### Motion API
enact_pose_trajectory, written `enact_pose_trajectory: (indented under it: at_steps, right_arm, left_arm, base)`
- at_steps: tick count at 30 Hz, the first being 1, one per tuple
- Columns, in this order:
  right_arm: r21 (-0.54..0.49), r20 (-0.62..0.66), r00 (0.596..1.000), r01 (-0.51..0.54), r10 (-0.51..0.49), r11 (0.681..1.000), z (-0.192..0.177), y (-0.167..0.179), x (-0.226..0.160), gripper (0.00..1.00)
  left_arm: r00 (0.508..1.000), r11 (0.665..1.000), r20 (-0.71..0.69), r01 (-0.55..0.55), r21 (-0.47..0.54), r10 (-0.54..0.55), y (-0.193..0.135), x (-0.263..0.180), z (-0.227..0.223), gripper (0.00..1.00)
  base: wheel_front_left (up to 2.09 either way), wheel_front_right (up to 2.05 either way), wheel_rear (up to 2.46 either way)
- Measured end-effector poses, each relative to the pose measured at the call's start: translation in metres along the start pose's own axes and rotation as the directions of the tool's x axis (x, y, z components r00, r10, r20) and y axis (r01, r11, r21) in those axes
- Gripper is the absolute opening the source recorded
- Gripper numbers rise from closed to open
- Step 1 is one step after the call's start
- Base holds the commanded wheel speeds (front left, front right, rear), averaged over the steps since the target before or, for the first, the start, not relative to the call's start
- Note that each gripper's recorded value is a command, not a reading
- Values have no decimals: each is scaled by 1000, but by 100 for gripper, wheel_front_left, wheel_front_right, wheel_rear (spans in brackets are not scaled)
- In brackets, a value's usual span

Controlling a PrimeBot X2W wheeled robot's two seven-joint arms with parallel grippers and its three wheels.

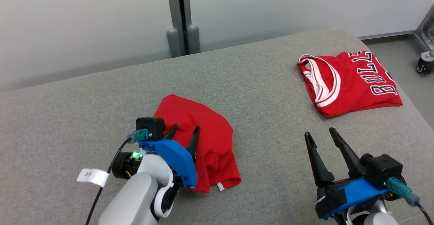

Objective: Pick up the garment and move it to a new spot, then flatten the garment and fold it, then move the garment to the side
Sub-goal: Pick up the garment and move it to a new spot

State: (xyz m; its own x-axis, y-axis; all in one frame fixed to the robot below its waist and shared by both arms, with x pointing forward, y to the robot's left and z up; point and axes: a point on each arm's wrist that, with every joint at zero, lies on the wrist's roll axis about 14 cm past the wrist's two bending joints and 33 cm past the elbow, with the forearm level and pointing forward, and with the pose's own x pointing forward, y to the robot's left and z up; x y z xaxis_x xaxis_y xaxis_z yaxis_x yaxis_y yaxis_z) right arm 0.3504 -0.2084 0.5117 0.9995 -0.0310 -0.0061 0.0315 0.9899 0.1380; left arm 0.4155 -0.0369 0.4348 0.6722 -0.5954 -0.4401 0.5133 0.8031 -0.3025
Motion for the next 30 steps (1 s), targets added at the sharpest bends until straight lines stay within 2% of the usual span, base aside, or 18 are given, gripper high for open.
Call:
enact_pose_trajectory:
  at_steps: [4,9,13,16,20,30]
  right_arm:
    - [-1,11,1000,-9,9,1000,3,2,4,100]
    - [-9,14,999,-39,39,999,5,11,8,100]
    - [-10,11,998,-61,61,998,5,18,9,100]
    - [-8,12,997,-76,76,997,5,23,11,100]
    - [-6,6,995,-105,105,995,4,32,13,100]
    - [-4,-15,989,-147,147,989,-1,46,11,100]
  left_arm:
    - [981,999,189,41,-31,-34,-8,-11,23,100]
    - [907,998,421,20,-54,5,7,-41,50,100]
    - [843,994,532,-23,-111,79,28,-73,60,100]
    - [798,984,582,-77,-163,159,49,-101,62,100]
    - [738,967,626,-182,-177,254,71,-138,59,100]
    - [681,885,576,-424,-191,451,119,-192,18,100]
  base:
    - [0,0,0]
    - [0,0,0]
    - [0,0,0]
    - [0,0,0]
    - [0,0,0]
    - [0,0,0]
